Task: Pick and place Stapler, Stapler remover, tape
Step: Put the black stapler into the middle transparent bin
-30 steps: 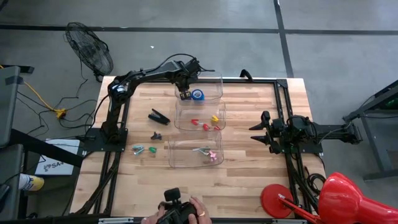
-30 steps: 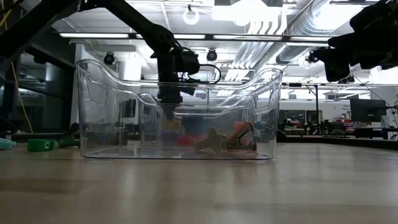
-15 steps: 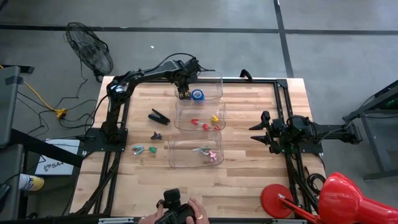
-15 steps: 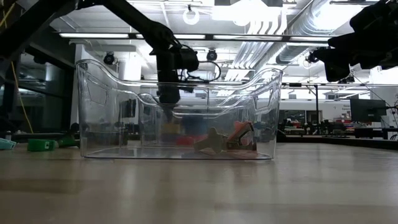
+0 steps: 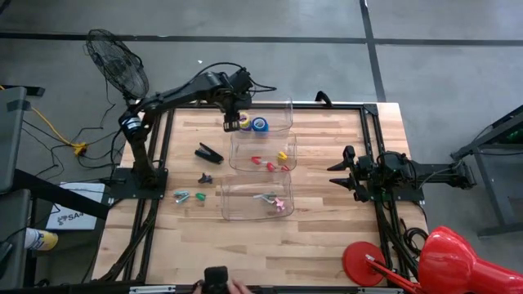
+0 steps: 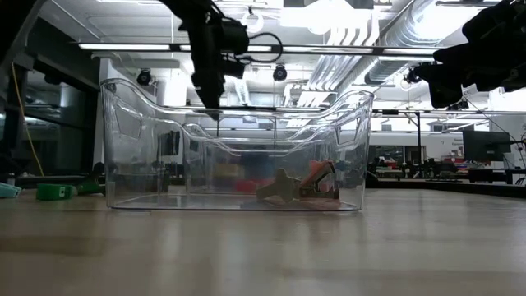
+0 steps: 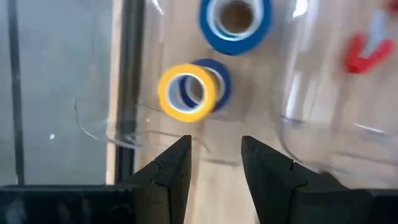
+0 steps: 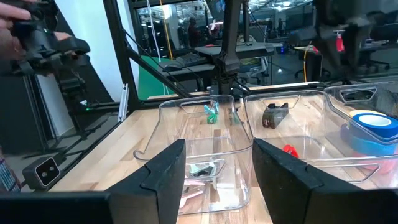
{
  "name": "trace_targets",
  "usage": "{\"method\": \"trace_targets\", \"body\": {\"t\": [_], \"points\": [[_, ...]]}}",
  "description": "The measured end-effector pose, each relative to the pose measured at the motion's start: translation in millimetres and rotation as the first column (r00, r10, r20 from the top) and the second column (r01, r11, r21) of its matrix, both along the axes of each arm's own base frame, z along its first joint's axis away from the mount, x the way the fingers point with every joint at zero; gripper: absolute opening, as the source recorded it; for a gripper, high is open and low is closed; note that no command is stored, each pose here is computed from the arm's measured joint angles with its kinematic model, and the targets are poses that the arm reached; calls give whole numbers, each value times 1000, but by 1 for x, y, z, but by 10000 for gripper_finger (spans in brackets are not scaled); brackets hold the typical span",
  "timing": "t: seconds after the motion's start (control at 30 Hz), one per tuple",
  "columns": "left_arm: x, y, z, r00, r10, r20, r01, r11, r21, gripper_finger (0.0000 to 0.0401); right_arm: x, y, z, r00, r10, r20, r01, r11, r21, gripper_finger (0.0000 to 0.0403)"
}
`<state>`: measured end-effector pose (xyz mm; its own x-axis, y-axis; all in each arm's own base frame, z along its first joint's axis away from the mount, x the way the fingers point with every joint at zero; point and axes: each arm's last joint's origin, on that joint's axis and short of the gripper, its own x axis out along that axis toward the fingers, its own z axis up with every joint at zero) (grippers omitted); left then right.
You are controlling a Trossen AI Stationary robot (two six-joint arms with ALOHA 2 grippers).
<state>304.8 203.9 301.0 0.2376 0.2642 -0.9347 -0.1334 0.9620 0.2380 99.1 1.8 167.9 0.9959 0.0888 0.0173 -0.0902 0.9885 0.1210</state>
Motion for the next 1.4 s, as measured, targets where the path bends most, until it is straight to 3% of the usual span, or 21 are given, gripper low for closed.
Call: {"method": "trace_targets", "body": {"t": [0.33, 0.6, 0.77, 0.93, 1.13, 1.4], "points": [[-38, -35, 4, 992, -117, -39, 114, 991, -65, 136, 0, 0, 0, 1000, 0, 0, 0, 1000, 0, 177], [-76, -62, -28, 991, -132, -20, 131, 990, -59, 136, 0, 0, 0, 1000, 0, 0, 0, 1000, 0, 177], [-93, -74, -55, 976, -211, 59, 215, 974, -77, 140, 0, 0, 0, 1000, 0, 1, 0, 1000, 0, 177], [-102, -83, -83, 958, -255, 129, 269, 958, -103, 189, 0, 0, 0, 1000, 0, 0, 0, 1000, 0, 177], [-112, -89, -109, 946, -313, 87, 321, 940, -115, 259, 0, 0, 0, 1000, 0, 0, 0, 1000, 0, 177], [-120, -92, -124, 902, -431, -13, 430, 901, -62, 273, 0, 0, 0, 1000, 0, 0, 0, 1000, 0, 177]]}}
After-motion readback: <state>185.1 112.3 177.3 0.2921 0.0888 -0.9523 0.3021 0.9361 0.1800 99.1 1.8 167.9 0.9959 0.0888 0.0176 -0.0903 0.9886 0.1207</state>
